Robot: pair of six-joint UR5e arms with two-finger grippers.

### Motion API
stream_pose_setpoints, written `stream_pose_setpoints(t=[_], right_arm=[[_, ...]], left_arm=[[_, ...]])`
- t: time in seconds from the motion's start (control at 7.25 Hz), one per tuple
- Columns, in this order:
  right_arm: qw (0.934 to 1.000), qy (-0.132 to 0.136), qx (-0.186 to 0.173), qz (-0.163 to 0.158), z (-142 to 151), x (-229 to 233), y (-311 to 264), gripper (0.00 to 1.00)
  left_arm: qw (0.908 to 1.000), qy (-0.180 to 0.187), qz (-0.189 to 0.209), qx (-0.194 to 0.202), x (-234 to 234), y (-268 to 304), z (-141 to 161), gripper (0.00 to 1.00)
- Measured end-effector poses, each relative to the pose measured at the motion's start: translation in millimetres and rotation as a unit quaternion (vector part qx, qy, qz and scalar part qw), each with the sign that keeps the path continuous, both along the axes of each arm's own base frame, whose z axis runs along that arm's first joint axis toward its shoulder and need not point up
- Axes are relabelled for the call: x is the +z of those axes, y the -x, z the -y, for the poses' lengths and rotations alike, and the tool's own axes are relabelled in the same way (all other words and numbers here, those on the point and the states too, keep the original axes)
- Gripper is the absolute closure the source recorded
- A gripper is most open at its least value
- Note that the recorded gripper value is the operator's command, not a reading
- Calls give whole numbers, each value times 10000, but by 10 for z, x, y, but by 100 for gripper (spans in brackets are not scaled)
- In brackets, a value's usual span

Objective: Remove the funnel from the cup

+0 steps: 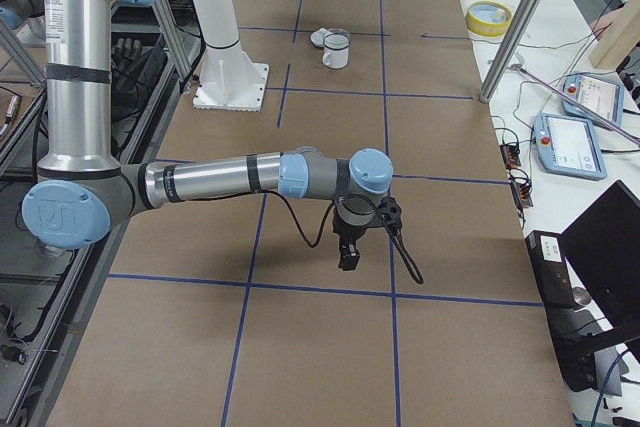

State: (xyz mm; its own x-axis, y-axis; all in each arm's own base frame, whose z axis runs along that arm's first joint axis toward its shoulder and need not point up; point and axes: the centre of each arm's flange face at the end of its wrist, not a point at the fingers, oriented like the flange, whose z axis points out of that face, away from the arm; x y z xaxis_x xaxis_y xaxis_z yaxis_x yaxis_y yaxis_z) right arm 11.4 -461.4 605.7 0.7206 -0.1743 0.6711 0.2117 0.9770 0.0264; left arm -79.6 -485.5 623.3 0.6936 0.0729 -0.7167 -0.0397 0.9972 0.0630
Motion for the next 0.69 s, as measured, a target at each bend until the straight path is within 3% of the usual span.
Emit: stream_pose_setpoints(t=[0.28,0.55,0.69], right_arm=[[10000,1,1,0,0,0,0,0],[10000,-3,-3,0,0,0,0,0],[10000,-4,-3,1,0,-1,0,0]], left_arm=[[9998,-171,-129,-54,-200,-68,33,0],[9975,-303,-541,-326,-703,-537,145,0],[9951,-129,-755,-620,-1046,-927,174,0]])
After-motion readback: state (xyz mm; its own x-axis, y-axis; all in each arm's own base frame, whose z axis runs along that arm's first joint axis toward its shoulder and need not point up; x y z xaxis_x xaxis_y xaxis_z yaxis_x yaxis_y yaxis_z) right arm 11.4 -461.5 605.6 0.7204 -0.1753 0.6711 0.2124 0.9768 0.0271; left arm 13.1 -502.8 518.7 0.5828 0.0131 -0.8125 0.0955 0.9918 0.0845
